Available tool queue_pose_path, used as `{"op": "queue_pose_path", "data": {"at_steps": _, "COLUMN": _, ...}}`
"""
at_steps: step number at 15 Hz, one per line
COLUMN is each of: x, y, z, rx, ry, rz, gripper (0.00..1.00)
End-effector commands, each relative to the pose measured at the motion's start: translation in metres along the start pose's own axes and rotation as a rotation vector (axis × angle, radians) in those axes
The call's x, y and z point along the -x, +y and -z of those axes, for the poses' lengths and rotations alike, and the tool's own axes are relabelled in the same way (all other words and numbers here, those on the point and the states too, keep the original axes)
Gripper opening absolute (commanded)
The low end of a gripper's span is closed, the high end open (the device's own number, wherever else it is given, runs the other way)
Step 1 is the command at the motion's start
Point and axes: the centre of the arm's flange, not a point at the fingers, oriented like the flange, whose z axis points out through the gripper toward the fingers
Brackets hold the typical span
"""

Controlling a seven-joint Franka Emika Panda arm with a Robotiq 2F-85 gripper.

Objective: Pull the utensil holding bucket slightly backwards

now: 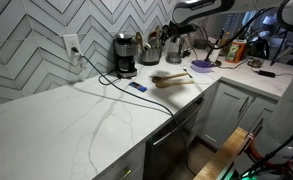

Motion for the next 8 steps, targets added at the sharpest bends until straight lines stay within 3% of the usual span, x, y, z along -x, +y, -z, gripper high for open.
{"op": "queue_pose_path", "data": {"at_steps": 1, "x": -0.001, "y": 0.0, "z": 0.0, "rx": 0.0, "ry": 0.001, "rz": -0.001, "gripper": 1.0}}
{"op": "queue_pose_path", "data": {"at_steps": 5, "x": -0.002, "y": 0.001, "z": 0.003, "rx": 0.0, "ry": 0.007, "rz": -0.003, "gripper": 1.0}}
{"op": "queue_pose_path", "data": {"at_steps": 8, "x": -0.023, "y": 0.006, "z": -0.014, "rx": -0.008, "ry": 0.052, "rz": -0.101, "gripper": 1.0}}
